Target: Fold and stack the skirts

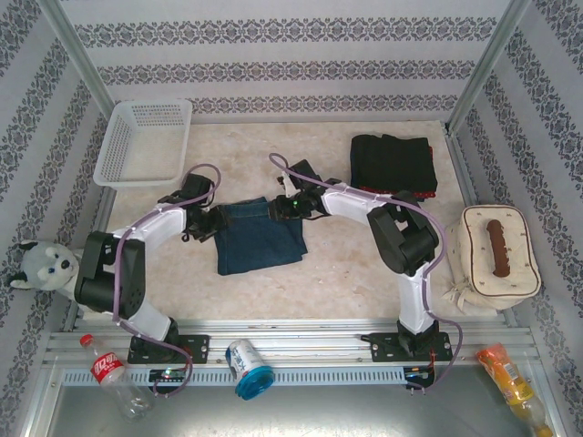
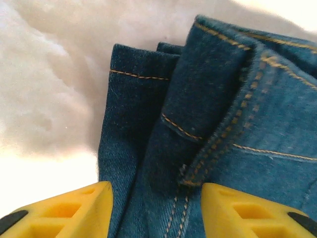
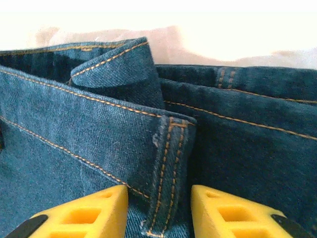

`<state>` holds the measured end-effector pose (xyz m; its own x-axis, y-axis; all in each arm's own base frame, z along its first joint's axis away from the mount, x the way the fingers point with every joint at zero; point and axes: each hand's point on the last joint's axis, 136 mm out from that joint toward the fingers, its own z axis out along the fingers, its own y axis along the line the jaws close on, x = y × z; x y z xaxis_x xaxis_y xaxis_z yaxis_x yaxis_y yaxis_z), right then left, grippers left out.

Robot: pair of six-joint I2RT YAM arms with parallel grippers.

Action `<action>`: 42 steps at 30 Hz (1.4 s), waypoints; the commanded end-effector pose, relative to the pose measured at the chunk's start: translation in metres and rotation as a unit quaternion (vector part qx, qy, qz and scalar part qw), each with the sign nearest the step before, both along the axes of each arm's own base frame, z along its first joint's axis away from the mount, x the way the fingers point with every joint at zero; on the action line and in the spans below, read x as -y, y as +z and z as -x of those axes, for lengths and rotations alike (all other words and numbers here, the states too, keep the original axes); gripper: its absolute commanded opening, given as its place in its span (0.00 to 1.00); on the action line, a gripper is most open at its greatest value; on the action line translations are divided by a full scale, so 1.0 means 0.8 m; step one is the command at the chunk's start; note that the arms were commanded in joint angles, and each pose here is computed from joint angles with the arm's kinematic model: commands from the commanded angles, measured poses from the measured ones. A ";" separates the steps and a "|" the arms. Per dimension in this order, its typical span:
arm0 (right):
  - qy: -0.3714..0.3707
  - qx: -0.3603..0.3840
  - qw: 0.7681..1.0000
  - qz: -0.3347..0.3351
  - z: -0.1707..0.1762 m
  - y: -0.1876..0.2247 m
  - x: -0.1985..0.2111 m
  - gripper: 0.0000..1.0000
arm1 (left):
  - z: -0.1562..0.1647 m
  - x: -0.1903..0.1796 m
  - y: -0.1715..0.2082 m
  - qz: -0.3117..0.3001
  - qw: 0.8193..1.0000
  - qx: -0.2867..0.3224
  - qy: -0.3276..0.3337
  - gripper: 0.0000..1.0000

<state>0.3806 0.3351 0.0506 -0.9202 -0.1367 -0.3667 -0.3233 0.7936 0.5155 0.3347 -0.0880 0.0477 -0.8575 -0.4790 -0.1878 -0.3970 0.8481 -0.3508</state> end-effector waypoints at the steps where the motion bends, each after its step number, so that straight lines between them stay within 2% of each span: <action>1: 0.029 0.007 0.999 -0.031 -0.002 0.021 -0.020 0.13 | -0.013 0.005 0.003 0.012 1.000 0.009 -0.009 0.38; 4: 0.049 0.037 0.996 -0.069 0.000 0.068 -0.039 0.02 | -0.014 0.003 0.004 0.016 1.000 0.013 -0.009 0.27; 6: 0.060 0.055 0.993 -0.080 0.003 0.087 -0.049 0.00 | -0.014 0.001 0.005 0.024 1.000 0.014 -0.006 0.19; 8: 0.058 0.052 0.994 -0.079 0.003 0.082 -0.054 0.00 | -0.012 -0.006 0.006 0.033 0.999 0.016 0.005 0.14; 13: -0.004 0.012 0.999 -0.036 -0.024 0.018 -0.038 0.00 | 0.000 -0.021 -0.004 0.034 0.999 0.000 0.012 0.16; 16: -0.007 0.003 1.000 -0.026 -0.031 0.002 -0.038 0.00 | 0.010 -0.028 -0.013 0.028 0.999 -0.019 0.016 0.26; 19: 0.001 0.003 1.000 -0.025 -0.031 0.008 -0.040 0.01 | 0.016 -0.032 -0.001 0.022 0.999 -0.016 0.019 0.36; 21: 0.003 0.005 1.000 -0.025 -0.028 0.021 -0.038 0.10 | 0.022 -0.044 0.019 -0.006 1.000 -0.012 0.028 0.41; 22: -0.001 0.010 1.000 -0.023 -0.027 0.031 -0.033 0.19 | 0.026 -0.052 0.033 -0.021 0.999 -0.006 0.034 0.43; 24: -0.013 0.016 1.000 -0.017 -0.023 0.048 -0.020 0.42 | 0.028 -0.058 0.064 -0.029 0.998 0.022 0.044 0.47; 26: -0.035 0.017 0.999 -0.008 -0.019 0.056 0.001 0.58 | 0.025 -0.047 0.091 -0.002 0.998 0.058 0.039 0.50; 27: -0.047 0.021 0.999 0.000 -0.017 0.057 0.013 0.71 | 0.022 -0.034 0.101 0.025 0.997 0.072 0.032 0.52; 28: -0.060 0.028 0.998 0.010 -0.017 0.058 0.026 0.96 | 0.018 -0.020 0.108 0.055 0.995 0.086 0.025 0.54; 33: -0.140 0.072 0.984 0.082 -0.017 0.053 0.101 0.98 | -0.008 0.052 0.111 0.210 0.971 0.117 0.004 0.57; 34: -0.151 0.085 0.978 0.114 -0.016 0.055 0.116 0.98 | -0.013 0.060 0.107 0.224 0.968 0.117 0.003 0.61; 36: -0.156 0.123 0.959 0.204 -0.012 0.065 0.147 0.98 | -0.019 0.072 0.094 0.229 0.968 0.106 -0.001 0.75; 38: -0.153 0.130 0.947 0.250 -0.009 0.071 0.164 0.98 | -0.022 0.080 0.085 0.219 0.970 0.100 -0.010 0.86; 40: -0.151 0.115 0.956 0.225 -0.005 0.068 0.161 0.98 | -0.024 0.084 0.078 0.212 0.973 0.095 -0.014 0.93; 42: -0.134 0.083 0.976 0.151 0.001 0.056 0.141 0.98 | -0.026 0.083 0.068 0.202 0.975 0.086 -0.011 1.00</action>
